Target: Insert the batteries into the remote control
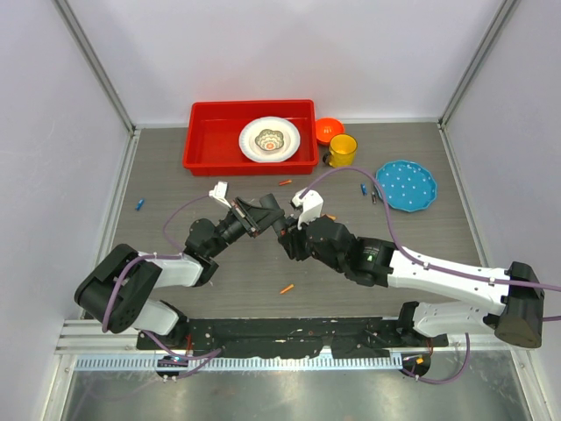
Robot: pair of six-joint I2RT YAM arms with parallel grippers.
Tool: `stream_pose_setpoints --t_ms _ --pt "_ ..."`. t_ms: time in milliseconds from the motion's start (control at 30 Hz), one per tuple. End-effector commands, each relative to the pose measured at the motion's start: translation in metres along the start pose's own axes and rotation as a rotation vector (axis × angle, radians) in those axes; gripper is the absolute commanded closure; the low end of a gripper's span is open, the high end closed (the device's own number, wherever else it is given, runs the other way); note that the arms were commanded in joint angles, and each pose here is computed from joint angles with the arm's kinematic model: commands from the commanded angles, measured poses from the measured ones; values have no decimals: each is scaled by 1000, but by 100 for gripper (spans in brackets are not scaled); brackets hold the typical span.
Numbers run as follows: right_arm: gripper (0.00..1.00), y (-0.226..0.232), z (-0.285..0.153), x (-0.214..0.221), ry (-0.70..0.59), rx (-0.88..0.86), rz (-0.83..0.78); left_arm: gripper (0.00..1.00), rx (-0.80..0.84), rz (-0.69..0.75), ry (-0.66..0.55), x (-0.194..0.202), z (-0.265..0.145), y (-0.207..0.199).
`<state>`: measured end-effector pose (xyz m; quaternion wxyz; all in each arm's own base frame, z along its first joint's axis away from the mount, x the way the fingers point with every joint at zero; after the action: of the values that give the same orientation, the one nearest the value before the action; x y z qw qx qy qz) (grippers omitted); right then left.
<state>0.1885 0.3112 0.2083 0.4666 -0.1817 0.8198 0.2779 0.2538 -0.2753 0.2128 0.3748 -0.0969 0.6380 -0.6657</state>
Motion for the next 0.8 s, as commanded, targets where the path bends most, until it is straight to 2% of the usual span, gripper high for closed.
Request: stream_pose_setpoints --t_ms 0,433,767 --pt "64 8 -7 -27 -66 -3 29 100 287 106 -96 -22 -3 -72" --pt "56 7 -11 -36 -84 9 33 100 281 104 -91 -20 -3 -70" --pt "54 8 -14 -39 -89 6 35 100 279 104 -89 -19 -4 -69"
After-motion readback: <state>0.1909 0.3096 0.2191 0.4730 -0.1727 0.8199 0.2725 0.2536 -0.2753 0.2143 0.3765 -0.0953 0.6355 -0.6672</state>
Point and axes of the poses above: each gripper's point midway between its finger pads, its own z axis out along the fingers, its own y axis along the line the jaws close on, x = y × z, the point moved 1 cm from there along -z, back along the fingers, and after that the axes turned 4 degrees about z, right-handed, at the moved point
